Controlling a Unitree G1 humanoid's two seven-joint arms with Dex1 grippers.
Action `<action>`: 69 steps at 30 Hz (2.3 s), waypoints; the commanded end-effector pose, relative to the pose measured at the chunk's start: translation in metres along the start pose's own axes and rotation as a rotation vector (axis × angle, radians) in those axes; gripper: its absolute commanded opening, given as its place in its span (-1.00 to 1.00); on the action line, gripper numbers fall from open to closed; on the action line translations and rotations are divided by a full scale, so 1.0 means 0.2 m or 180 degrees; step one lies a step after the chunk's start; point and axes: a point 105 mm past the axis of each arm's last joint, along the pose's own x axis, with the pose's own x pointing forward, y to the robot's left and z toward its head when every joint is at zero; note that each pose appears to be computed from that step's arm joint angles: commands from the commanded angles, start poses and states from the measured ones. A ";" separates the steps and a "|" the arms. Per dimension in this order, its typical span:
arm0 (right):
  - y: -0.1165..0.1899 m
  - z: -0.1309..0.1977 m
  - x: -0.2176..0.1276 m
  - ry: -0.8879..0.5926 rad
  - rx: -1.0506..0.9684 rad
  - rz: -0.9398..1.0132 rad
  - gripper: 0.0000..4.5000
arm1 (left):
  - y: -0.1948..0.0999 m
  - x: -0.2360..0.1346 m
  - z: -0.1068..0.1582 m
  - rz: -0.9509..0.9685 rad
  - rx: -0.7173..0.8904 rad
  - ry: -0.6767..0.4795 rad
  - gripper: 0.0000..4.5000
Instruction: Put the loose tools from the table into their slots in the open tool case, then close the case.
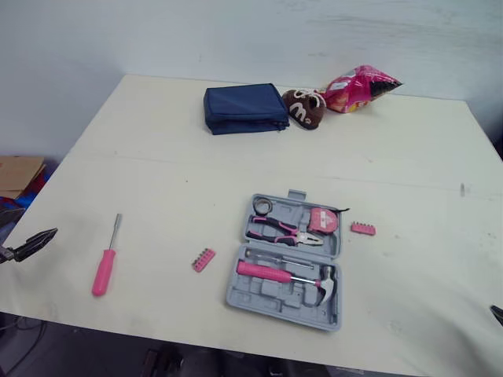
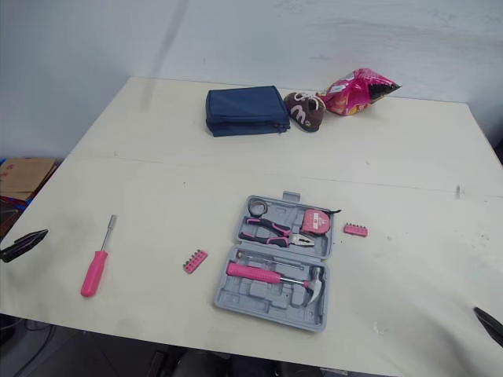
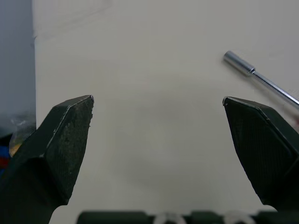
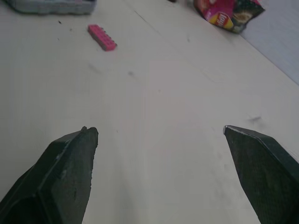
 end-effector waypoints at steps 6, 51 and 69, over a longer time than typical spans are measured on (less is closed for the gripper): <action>0.13 0.24 0.24 -0.0637 0.0010 0.0650 1.00 | -0.14 -0.06 0.06 -0.0303 0.0022 -0.0214 0.99; 0.48 0.59 0.61 -0.1540 0.0145 0.1560 1.00 | -1.42 0.52 0.06 -0.1118 -0.0640 0.0465 0.88; 0.49 0.54 0.50 -0.1266 0.0173 0.1542 1.00 | -1.34 0.54 0.40 -0.1535 0.0160 -0.0628 -0.70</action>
